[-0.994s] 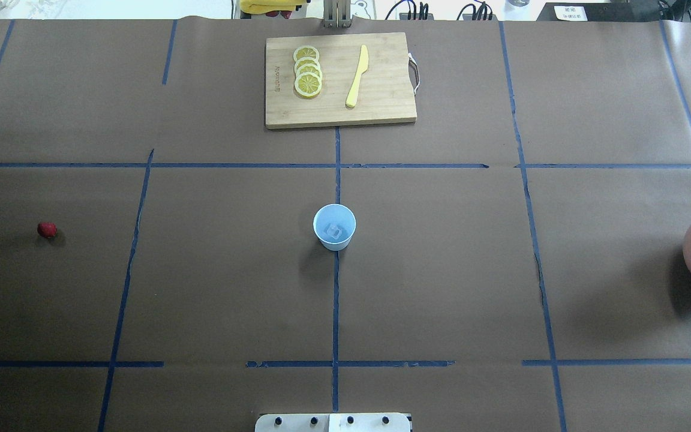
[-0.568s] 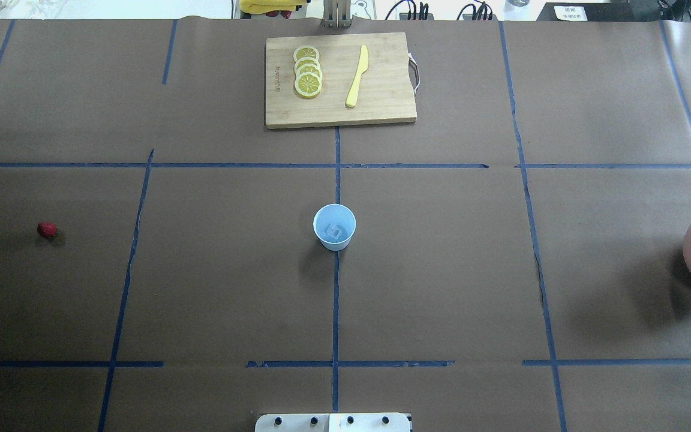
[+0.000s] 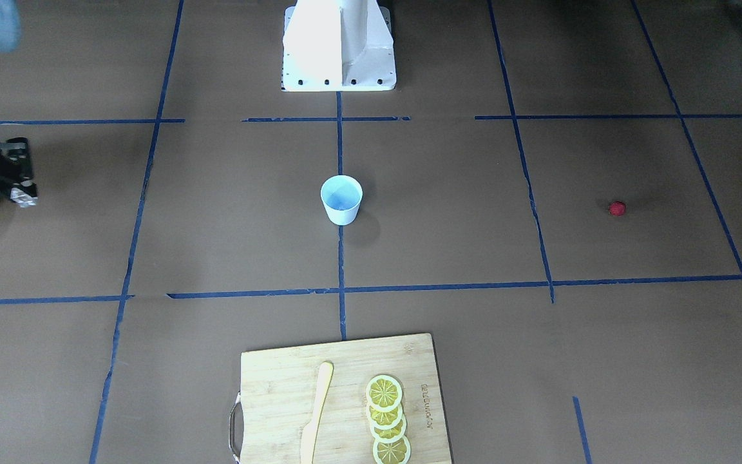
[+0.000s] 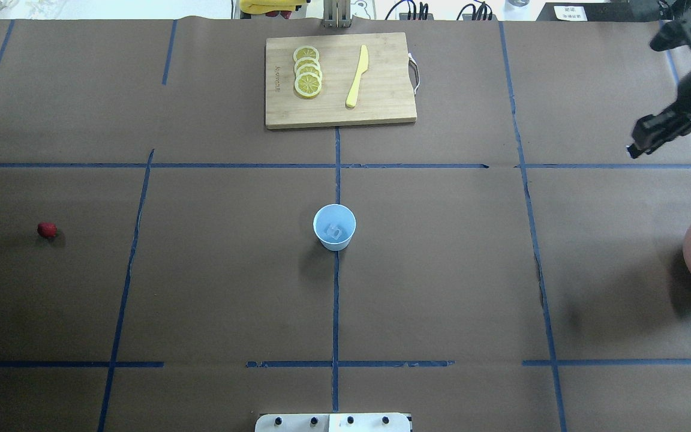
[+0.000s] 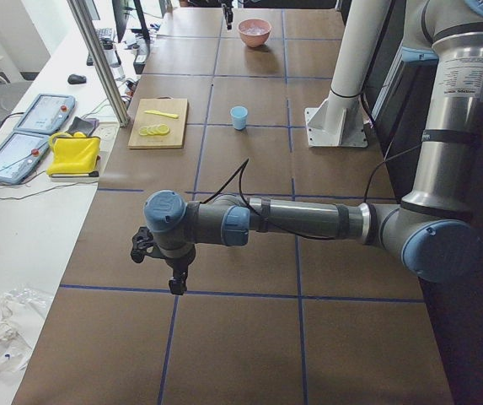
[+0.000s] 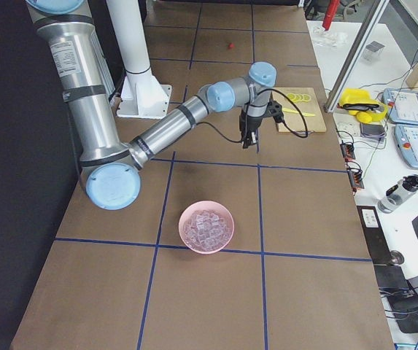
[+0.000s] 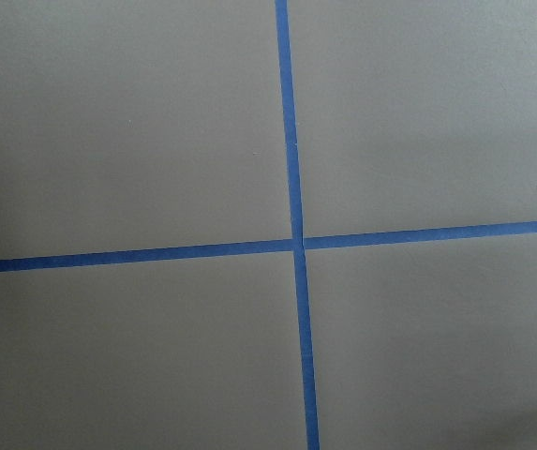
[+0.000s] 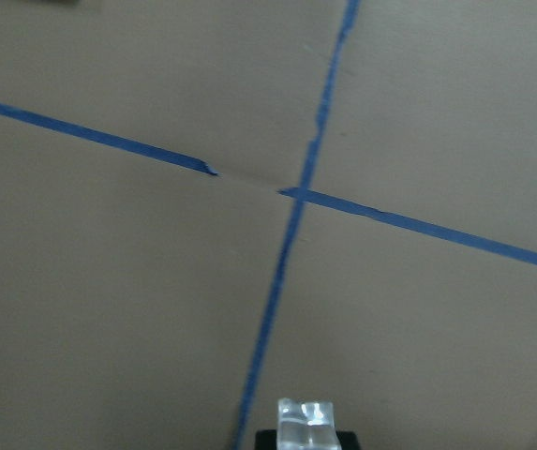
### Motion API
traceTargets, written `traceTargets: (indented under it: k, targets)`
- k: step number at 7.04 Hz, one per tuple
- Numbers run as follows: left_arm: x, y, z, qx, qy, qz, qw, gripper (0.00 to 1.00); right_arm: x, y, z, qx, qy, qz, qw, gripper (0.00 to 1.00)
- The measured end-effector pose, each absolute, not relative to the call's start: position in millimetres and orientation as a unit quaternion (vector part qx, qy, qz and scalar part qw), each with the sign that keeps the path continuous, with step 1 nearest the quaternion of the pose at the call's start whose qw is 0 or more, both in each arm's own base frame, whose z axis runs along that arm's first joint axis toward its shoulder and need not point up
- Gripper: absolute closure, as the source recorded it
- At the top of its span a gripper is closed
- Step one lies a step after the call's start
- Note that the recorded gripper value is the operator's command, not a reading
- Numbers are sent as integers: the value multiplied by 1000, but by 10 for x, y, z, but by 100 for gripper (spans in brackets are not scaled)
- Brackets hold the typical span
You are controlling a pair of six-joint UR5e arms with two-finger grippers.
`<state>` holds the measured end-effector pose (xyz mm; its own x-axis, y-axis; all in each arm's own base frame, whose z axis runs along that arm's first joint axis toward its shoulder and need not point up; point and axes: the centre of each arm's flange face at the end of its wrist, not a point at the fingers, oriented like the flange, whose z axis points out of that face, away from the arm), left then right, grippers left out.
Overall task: Put ice and strawberries in cup
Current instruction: 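Carry the second ice cube over the light-blue cup with the right gripper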
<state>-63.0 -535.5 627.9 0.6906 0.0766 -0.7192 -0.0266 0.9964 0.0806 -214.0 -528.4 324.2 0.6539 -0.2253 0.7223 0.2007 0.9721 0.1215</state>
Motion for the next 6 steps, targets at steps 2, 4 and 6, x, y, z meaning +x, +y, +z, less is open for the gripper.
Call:
traceTargets:
  k: [2,4,6]
  targets:
    - [-628,-5344,6306,29,392,28,919,0,-3228,-5289,2379,-22,-406,-58,912,100]
    - [-583,-5351,6307,27,392,31,919,0,-4077,-5075,1758,-36,-399,-13,916,100]
    - [-520,-5366,6286,26,390,36,920,0,-4844,-4898,1325,-40,-391,9,919,100]
